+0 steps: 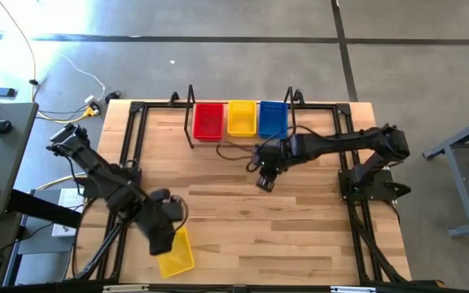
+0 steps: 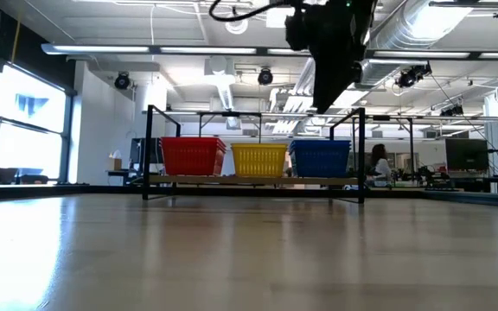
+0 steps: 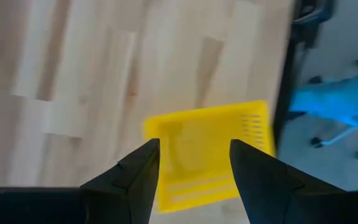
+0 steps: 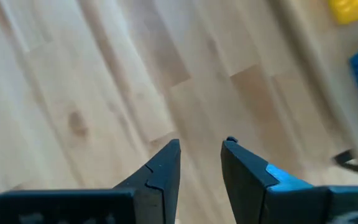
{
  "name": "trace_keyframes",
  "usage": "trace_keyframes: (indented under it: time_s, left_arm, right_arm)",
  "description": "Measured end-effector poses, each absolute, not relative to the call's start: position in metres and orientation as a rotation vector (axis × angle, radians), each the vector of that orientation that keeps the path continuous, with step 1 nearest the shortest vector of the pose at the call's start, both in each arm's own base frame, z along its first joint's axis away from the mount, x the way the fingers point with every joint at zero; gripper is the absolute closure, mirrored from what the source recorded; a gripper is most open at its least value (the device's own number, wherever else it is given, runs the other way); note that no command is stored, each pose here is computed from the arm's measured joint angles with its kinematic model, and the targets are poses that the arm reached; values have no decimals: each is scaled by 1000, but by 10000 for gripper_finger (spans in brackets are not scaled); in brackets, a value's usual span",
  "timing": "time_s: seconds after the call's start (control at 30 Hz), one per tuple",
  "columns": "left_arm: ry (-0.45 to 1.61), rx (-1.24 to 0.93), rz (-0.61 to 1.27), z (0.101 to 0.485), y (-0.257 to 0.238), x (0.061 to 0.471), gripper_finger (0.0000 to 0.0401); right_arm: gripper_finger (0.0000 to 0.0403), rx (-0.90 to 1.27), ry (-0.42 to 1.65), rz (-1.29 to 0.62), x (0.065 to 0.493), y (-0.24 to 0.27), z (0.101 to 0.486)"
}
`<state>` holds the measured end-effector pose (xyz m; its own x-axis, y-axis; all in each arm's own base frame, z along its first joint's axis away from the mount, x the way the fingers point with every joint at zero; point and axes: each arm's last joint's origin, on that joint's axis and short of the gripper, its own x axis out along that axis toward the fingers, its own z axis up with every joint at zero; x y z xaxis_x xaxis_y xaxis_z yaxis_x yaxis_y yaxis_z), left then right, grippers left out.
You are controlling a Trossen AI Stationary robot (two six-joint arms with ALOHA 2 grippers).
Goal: Stack baskets on shelf by color
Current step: Stack the yellow bin on top of the yellow bin
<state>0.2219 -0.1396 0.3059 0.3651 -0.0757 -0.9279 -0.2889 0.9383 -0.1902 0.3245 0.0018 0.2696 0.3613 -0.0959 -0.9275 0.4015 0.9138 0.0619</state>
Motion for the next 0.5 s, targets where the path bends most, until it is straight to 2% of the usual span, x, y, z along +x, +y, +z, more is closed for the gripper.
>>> trace_keyframes:
  time_s: [0.3,0.5]
  left_arm:
    - [1035,-463,132,310,-186,202,217]
    - [1043,-435,162,292,-213,197,217]
  right_arm:
    - [300,323,1158,-305,321,47,269]
    - [300,313,1150,-305,318,64,269]
